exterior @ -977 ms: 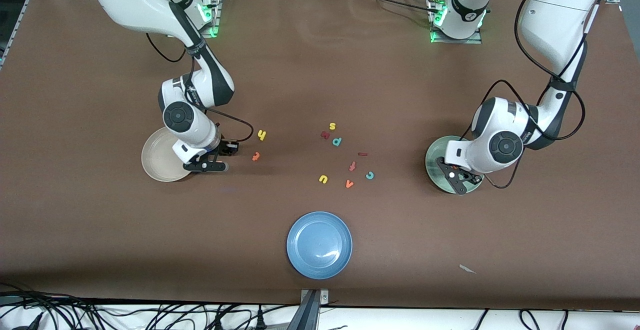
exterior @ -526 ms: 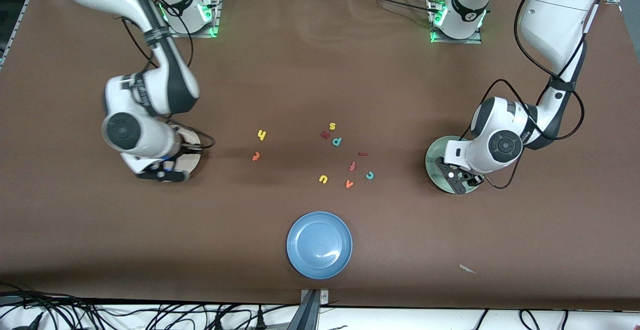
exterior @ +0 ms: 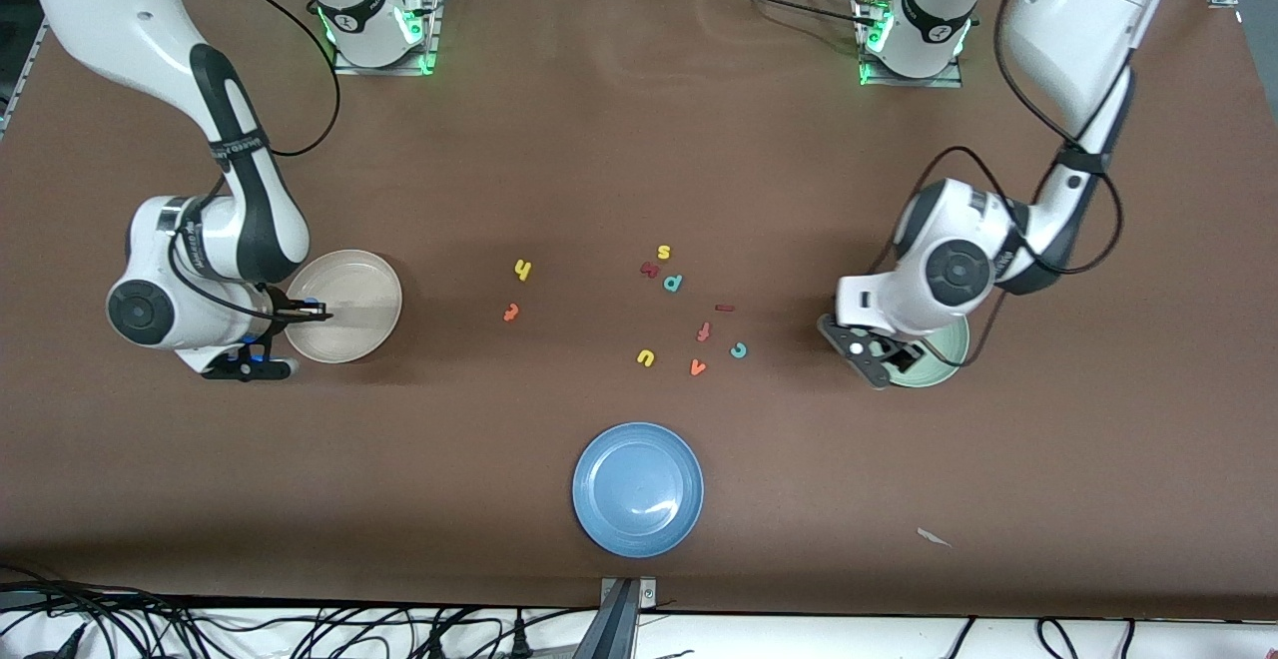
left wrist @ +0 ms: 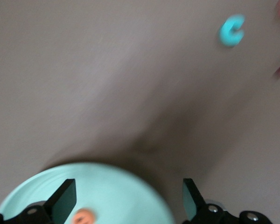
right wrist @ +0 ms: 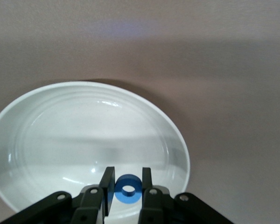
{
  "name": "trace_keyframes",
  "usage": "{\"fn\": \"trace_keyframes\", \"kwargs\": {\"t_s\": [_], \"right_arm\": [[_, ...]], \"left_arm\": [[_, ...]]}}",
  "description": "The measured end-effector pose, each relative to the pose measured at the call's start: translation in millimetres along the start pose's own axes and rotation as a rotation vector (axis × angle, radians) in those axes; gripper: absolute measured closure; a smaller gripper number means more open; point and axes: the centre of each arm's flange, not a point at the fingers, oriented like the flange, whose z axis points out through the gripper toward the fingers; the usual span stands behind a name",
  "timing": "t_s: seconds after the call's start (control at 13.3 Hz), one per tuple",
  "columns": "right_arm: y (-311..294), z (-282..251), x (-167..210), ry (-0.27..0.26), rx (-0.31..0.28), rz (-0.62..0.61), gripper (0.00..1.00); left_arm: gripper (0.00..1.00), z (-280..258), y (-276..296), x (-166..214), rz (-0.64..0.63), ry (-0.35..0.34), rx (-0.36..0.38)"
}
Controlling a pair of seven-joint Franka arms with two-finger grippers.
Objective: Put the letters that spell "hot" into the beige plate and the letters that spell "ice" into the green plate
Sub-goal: 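Release the o with the right gripper while the left gripper releases the e, then grasp the orange t with the right gripper while the left gripper grasps the cyan c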
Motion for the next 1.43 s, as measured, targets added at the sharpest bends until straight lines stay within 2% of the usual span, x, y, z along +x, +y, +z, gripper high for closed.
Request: {"fn": "trace_keyframes", "kwargs": {"t_s": [0.08,0.23,0.45,0.6,0.68,0.98,1.05,1.13,1.35,1.43], "right_arm": [[-2.2,4.1,0.6,-0.003,0.000,-0.004,0.72],[-4.3,3.6,0.5,-0.001,0.000,-0.007,0.57],[-16.3,-15.4,-2.4,0.011,0.010,0.027,0.23],[-54.1,-40.8,-9.3,0.033,0.031,0.102,0.03],[-78.8,-52.1,-13.7,0.046,0.044,0.153,0.00],[-171.0,-65.5,-26.8,0.087,0.101,0.346,0.00],[-188.5,-62.1,-26.5,0.107,0.118,0.393,0.00],[-205.1,-55.6,-25.5,0.125,0.134,0.442,0.00],[-258.5,-25.6,-27.1,0.156,0.180,0.565,0.00],[-272.9,-15.8,-28.6,0.162,0.191,0.586,0.00]], "left_arm": [[0.00,-6.2,24.6,16.8,-0.054,0.016,-0.004],[0.00,-16.1,71.3,48.8,-0.155,0.047,-0.013],[0.00,-6.5,107.2,88.1,-0.235,0.072,-0.023],[0.00,8.6,100.7,102.1,-0.249,0.078,-0.015],[0.01,15.6,93.3,104.9,-0.259,0.085,-0.010],[0.04,47.8,86.3,109.4,-0.263,0.115,0.014],[0.15,54.0,89.9,109.9,-0.257,0.110,0.015],[0.21,57.5,93.1,110.2,-0.253,0.106,0.015],[0.22,58.5,93.6,110.2,-0.253,0.103,0.016],[0.27,58.5,93.3,110.1,-0.253,0.103,0.016]]}}
